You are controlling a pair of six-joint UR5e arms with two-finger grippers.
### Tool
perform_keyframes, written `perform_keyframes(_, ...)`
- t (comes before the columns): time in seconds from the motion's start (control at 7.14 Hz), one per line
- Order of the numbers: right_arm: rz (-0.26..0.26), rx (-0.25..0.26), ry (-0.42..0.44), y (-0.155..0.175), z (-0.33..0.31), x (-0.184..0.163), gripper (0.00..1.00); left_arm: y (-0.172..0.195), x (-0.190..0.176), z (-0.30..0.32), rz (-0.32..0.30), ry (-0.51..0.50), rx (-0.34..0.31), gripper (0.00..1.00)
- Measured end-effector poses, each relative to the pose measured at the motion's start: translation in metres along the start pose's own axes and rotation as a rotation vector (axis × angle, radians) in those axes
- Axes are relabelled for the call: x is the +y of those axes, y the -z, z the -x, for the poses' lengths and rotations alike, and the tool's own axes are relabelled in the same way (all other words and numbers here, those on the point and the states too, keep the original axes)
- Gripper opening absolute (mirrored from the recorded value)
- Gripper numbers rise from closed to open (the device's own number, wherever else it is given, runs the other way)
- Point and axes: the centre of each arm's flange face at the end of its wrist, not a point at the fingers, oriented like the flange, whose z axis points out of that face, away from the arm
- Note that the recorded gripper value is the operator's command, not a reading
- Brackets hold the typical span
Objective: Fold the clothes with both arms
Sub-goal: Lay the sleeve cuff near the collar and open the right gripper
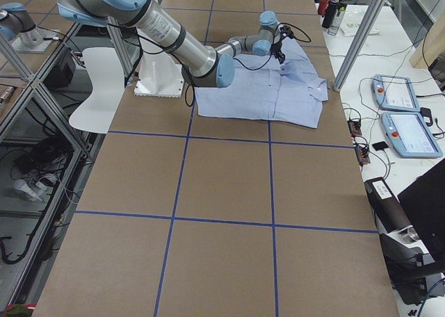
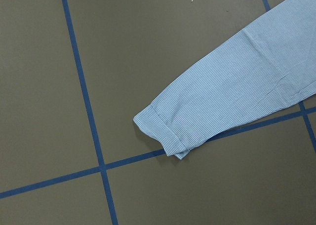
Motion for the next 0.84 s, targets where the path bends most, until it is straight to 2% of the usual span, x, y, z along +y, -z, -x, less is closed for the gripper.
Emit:
perform_keyframes(0.28,-0.008,0.014,-0.023,-0.002,0.004,0.001,0.99,0.000,-0.001,-0.001,0.000,0.001,0.000,1.00)
perform_keyframes(0.56,-0.013,0.019,-0.117,0.009,0.001,-0.005,0.99,-0.003,-0.005,0.001,0.003,0.010,-0.001,1.00)
perform_keyframes(0.7,0.017,0.048,-0.168,0.028,-0.004,-0.008,0.99,-0.012,-0.009,0.005,-0.001,0.028,-0.001,1.00)
perform_keyframes(0.84,0.075,0.094,-0.205,0.050,-0.015,-0.009,0.99,-0.028,-0.014,0.007,-0.019,0.048,0.002,1.00)
